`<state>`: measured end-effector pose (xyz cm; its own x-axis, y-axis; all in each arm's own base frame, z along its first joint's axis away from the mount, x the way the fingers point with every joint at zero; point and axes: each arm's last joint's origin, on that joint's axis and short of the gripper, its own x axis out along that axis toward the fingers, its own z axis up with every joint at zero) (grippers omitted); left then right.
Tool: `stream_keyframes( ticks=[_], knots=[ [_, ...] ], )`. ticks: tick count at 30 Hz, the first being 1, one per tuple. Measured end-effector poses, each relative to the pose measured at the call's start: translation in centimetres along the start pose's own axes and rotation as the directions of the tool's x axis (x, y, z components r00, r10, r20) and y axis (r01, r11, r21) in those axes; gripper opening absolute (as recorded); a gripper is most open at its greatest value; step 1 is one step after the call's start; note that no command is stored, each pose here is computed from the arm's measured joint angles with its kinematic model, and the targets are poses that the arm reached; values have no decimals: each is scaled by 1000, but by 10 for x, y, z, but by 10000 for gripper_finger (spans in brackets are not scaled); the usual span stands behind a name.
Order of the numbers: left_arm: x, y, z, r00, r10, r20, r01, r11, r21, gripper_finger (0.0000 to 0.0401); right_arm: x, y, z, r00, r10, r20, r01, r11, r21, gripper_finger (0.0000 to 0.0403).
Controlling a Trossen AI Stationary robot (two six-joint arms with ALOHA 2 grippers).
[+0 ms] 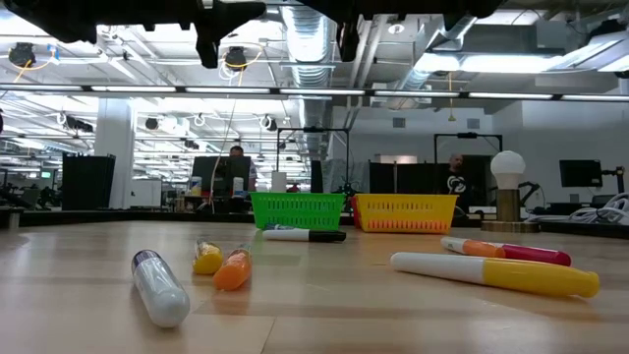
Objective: Pick & Place Markers
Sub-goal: Put the small blue highlighter pen into the blue bin
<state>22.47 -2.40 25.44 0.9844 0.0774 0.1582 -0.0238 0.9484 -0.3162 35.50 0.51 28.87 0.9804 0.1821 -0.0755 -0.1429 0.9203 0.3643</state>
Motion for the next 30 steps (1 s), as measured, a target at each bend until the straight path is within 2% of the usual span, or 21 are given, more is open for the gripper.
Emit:
stream_keyframes(
  ticks=[9, 21, 26, 30],
  knots=[
    [0, -1, 3, 1000, -9, 29, 9, 1000, -10, 191, -1, -3, 1, 1000, -11, 4, 11, 1000, -10, 3],
    [0, -2, 5, 999, -16, 52, 17, 1000, -18, 189, -1, -3, 1, 1000, -14, 5, 14, 1000, -18, 5],
    [0, -2, 5, 998, -30, 48, 33, 997, -70, 190, -1, -3, 1, 1000, -13, 5, 13, 1000, -18, 3],
    [9, -4, 4, 999, -38, 36, 40, 997, -67, 196, -1, -3, 1, 1000, -10, 5, 10, 1000, -19, 3]
  ],
)
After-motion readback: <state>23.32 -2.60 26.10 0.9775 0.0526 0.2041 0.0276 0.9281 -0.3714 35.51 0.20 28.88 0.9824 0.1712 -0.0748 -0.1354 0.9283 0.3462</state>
